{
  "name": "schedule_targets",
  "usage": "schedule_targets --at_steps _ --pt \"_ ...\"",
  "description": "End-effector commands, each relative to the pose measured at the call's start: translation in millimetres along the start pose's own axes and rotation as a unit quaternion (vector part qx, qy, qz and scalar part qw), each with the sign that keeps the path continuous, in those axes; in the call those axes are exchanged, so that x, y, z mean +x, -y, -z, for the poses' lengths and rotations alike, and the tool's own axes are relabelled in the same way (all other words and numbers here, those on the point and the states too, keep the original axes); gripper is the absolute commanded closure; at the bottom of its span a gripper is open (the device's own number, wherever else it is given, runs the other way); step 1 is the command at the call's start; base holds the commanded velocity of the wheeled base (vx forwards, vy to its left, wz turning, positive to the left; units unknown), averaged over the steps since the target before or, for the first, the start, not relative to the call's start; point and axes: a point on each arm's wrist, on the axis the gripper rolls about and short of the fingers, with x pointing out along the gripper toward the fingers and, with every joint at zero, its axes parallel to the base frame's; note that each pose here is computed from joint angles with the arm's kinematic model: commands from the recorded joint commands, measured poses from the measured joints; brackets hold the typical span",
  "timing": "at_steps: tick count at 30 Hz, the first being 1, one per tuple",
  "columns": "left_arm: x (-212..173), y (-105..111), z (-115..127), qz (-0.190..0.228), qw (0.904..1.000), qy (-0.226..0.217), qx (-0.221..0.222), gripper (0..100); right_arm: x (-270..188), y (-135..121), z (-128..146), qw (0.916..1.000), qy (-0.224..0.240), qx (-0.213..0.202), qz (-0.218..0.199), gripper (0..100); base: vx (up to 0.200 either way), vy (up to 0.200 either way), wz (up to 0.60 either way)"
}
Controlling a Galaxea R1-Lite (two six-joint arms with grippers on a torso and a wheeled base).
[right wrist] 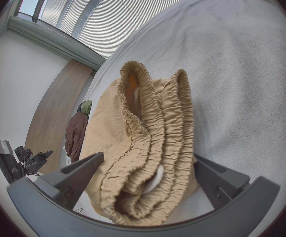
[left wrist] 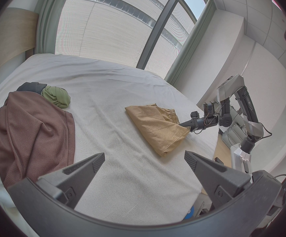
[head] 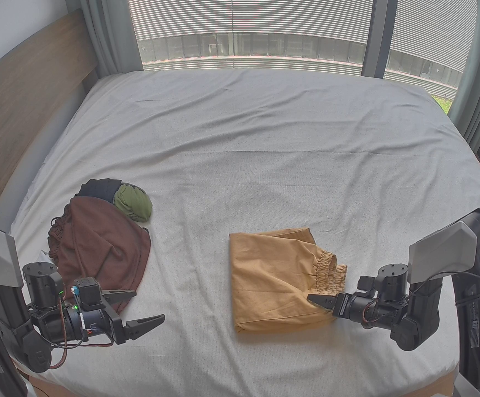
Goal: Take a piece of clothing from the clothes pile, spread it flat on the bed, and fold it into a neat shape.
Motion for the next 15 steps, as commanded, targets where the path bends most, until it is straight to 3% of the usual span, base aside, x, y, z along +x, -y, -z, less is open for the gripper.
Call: schedule_targets --at_steps 1,8,9,15 --pt "-0.1 0.1 -0.1 0.0 1.0 0.0 0.001 0 4.3 -1.1 0.9 1.0 -0.001 -0.002 -0.005 0 0.0 0.0 0.0" --pt "0.1 -0.4 -0.1 -0.001 1.0 0.001 0.0 0 8.4 1.6 2.4 1.0 -0.001 -0.002 -0.003 0 0.0 0.0 0.0" --pt "0.1 -0.4 -0.1 -0.001 1.0 0.001 0.0 0 8.4 1.6 2.4 1.0 -0.001 -0.002 -0.003 100 0.0 0.0 0.0" --pt "-0.1 -1.1 -0.4 -0.002 1.0 0.002 0.0 0 6.9 -1.1 2.0 1.0 -0.001 -0.003 -0.007 100 0.0 0.0 0.0"
